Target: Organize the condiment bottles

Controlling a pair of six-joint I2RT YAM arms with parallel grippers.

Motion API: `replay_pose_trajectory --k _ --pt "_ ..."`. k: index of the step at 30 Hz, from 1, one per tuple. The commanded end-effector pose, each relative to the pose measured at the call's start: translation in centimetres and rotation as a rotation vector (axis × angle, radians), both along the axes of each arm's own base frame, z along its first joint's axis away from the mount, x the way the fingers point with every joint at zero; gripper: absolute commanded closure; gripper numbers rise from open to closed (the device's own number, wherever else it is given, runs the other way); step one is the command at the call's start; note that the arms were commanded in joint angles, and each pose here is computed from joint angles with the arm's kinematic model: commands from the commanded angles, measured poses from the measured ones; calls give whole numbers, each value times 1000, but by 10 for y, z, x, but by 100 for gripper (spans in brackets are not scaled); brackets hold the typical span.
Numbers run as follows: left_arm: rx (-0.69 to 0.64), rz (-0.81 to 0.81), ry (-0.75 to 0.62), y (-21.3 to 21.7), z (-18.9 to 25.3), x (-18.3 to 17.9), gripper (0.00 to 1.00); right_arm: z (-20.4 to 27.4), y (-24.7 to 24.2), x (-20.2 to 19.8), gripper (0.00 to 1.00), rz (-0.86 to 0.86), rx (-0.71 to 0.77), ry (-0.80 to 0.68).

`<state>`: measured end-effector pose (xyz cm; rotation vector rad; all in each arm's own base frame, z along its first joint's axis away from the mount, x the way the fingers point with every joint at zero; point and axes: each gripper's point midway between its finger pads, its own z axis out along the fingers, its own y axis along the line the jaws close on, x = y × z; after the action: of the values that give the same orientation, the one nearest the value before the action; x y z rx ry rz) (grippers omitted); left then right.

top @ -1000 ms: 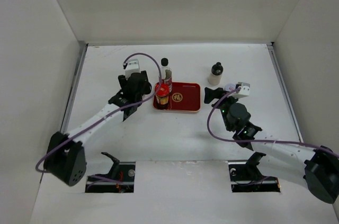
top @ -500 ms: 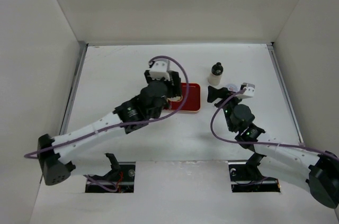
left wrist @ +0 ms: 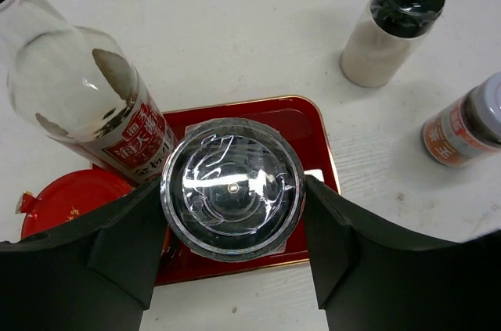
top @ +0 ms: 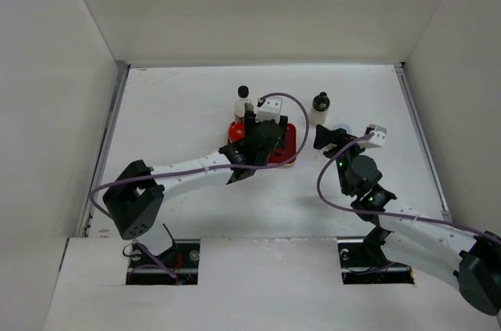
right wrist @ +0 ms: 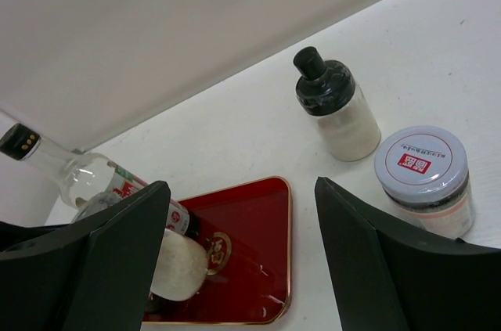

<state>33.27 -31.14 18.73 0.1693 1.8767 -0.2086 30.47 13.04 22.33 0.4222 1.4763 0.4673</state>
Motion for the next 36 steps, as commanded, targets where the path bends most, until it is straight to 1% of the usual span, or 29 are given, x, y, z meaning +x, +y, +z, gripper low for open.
replay_pose_trajectory --k 1,8,14,16,17,18,20,21,28,32,33,34,35,36 --pt "-150 13 -110 -11 38 17 71 3 -3 1 19 -15 30 -12" --pt "-106 11 -53 -9 -3 11 69 2 -5 2 18 -21 29 -11" --pt "-99 21 -38 -6 -18 9 65 2 -5 2 18 -21 28 -9" --pt "-101 19 -34 -6 -20 8 62 1 -5 2 18 -21 26 -7" --pt "-101 18 -33 -6 -21 7 59 1 -5 2 18 -21 25 -6" --pt "-100 17 -32 -6 -21 6 53 1 -5 2 18 -20 26 -7" --pt "-106 20 -36 -4 -18 5 36 2 -6 2 18 -23 27 -8" --pt "-109 20 -39 -3 -16 4 30 2 -6 2 18 -23 27 -8" --pt "-121 41 -58 5 -7 1 18 3 -11 1 18 -38 33 -14" --pt "-163 27 -93 5 19 -8 9 3 -15 1 19 -53 40 -13" --pt "-183 22 -107 5 29 -10 7 3 -15 1 21 -54 40 -13" --pt "-206 14 -121 5 40 -14 6 1 -15 1 25 -54 37 -9" --pt "-228 8 -134 5 50 -17 6 0 -14 2 32 -51 33 -5" --pt "-250 0 -151 6 62 -21 6 -1 -14 3 41 -48 30 -1"
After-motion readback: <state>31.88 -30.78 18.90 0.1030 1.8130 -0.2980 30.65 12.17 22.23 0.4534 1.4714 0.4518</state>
